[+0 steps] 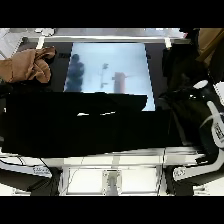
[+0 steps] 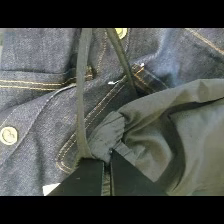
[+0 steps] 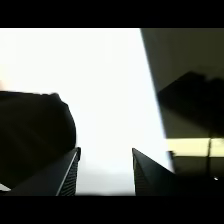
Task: Fold the clothes and pants, and hang the long-sleeved shirts on hangers.
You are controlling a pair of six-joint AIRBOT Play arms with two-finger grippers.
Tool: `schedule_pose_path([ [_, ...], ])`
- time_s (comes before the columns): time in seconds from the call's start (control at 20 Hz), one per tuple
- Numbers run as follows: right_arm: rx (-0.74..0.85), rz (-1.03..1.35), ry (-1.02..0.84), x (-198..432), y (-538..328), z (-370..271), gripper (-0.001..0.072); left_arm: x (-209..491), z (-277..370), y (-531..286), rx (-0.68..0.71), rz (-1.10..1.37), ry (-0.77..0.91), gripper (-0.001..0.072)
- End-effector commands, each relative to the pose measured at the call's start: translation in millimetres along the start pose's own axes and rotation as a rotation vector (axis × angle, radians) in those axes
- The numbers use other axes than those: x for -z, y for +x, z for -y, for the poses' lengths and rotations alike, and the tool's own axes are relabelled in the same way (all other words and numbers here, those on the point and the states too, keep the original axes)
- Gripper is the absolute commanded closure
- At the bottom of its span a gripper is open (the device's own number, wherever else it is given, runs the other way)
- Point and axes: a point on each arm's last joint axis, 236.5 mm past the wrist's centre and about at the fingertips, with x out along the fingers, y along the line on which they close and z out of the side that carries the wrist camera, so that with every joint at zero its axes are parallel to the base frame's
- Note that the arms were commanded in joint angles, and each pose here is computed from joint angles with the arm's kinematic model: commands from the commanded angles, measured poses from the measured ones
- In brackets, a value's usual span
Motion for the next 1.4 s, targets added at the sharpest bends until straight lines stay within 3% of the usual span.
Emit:
schedule_pose_path([
  [0.0, -0.068, -0.079, -0.036, 7.2, 47.3, -12.9, 0.0336, -2.3, 5.5, -0.6, 0.017, 0.007, -0.041, 0.069],
  [0.35, -0.101, -0.214, -0.144, 36.3, 81.7, -49.0, 0.0341, 2.0, 6.8, -0.7, 0.023, -0.011, -0.066, 0.069],
  [0.45, -0.133, -0.264, -0.172, 45.3, 74.2, -61.2, 0.0641, 3.0, 7.3, -0.7, 0.024, -0.015, -0.066, 0.069],
  [0.5, -0.153, -0.29, -0.187, 47.7, 65.6, -69.3, 0.0702, 3.4, 7.4, -1.0, 0.025, -0.017, -0.066, 0.069],
  [0.65, -0.19, -0.276, -0.277, 33.2, 31.5, -100.3, 0.0672, 4.1, 7.7, -1.2, 0.026, -0.02, -0.065, 0.069],
  [0.75, -0.174, -0.196, -0.342, 10.4, 8.4, -116.7, 0.0479, 4.2, 7.7, -1.2, 0.026, -0.02, -0.065, 0.069],
  [0.8, -0.166, -0.165, -0.36, 1.5, -2.7, -124.3, 0.0517, 4.2, 7.7, -1.2, 0.026, -0.02, -0.065, 0.069],
  [0.85, -0.167, -0.137, -0.382, -5.7, -13.5, -132.7, 0.0659, 4.2, 7.7, -1.2, 0.026, -0.02, -0.065, 0.069],
  [0.9, -0.172, -0.115, -0.408, -11.3, -25.0, -142.1, 0.0705, 4.2, 7.7, -1.2, 0.026, -0.02, -0.065, 0.069],
  [1.05, -0.134, -0.086, -0.45, -20.3, -52.7, -153.0, 0.0702, 7.9, 9.1, -1.4, 0.031, -0.036, -0.063, 0.069],
  [1.1, -0.088, -0.1, -0.454, -19.4, -56.2, -144.2, 0.0624, 9.1, 9.3, -1.5, 0.032, -0.041, -0.061, 0.069],
  [1.15, -0.027, -0.128, -0.442, -16.1, -57.0, -129.7, 0.0396, 9.3, 8.9, -1.5, 0.032, -0.041, -0.061, 0.069],
  [1.2, 0.05, -0.177, -0.425, -8.9, -56.4, -108.3, 0.0252, 9.3, 8.7, -1.5, 0.032, -0.041, -0.062, 0.069],
  [1.35, 0.123, -0.311, -0.383, 23.1, -38.1, -67.1, 0.0253, 9.2, 8.6, -1.5, 0.031, -0.04, -0.062, 0.069],
])
